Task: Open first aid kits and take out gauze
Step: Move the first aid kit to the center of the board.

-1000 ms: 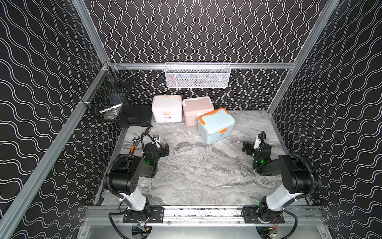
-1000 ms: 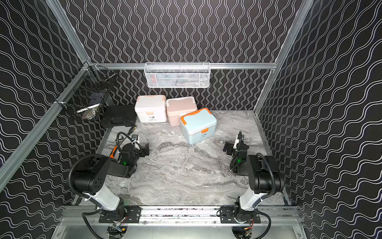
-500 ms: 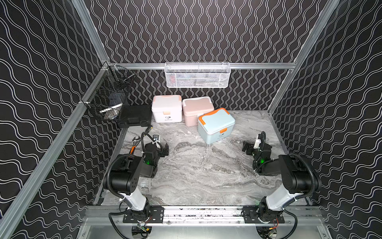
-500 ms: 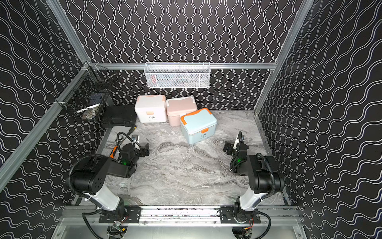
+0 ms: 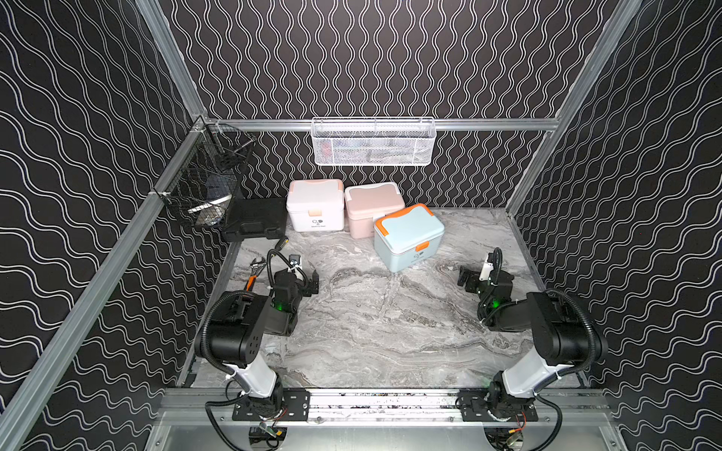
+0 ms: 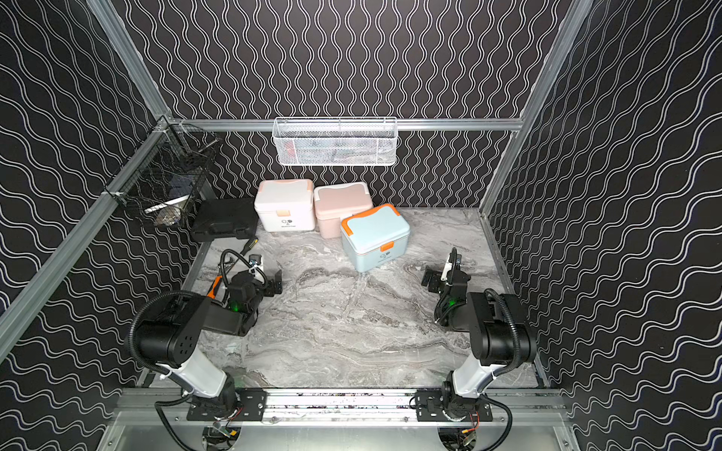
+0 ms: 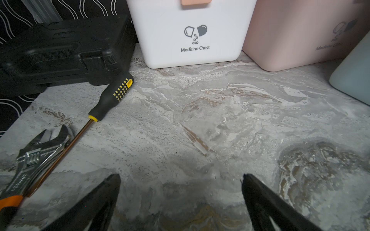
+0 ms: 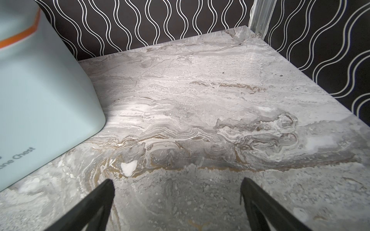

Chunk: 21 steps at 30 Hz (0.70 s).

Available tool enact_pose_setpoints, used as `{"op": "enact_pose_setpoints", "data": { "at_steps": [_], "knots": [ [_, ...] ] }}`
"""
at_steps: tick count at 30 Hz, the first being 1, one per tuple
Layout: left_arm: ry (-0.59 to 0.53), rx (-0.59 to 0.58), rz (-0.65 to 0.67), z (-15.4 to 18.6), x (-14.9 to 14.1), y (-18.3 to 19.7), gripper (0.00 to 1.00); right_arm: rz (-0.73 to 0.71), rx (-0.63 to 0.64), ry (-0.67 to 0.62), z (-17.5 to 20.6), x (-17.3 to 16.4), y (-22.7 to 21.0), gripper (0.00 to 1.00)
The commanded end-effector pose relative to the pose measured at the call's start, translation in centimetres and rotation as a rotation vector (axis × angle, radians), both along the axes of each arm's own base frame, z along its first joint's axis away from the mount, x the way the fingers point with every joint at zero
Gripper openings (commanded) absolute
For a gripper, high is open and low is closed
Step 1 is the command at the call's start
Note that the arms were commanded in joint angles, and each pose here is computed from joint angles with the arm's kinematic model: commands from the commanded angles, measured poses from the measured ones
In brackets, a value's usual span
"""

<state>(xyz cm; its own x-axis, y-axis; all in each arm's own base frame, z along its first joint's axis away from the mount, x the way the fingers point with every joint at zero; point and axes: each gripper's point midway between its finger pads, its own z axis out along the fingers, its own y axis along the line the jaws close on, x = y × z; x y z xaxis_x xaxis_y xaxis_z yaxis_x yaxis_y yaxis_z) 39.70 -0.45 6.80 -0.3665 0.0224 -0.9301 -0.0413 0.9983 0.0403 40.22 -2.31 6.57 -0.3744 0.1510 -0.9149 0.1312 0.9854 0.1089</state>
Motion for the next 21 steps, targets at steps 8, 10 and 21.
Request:
{"op": "enact_pose_setpoints", "data": {
  "at_steps": [8,10,21],
  "knots": [
    [-0.183,0.088,0.038,4.6,-2.3,-0.6,0.99,-0.001,-0.117,-0.19,3.6,-2.4,1.7,1.0],
    [-0.187,0.102,0.069,5.6,-2.6,-0.4,0.99,0.014,-0.138,-0.175,4.2,-2.3,2.3,1.0],
    [-0.112,-0.129,0.1,13.9,-4.0,-1.3,0.99,0.139,-0.005,-0.01,11.3,-1.8,6.3,1.0]
  ]
}}
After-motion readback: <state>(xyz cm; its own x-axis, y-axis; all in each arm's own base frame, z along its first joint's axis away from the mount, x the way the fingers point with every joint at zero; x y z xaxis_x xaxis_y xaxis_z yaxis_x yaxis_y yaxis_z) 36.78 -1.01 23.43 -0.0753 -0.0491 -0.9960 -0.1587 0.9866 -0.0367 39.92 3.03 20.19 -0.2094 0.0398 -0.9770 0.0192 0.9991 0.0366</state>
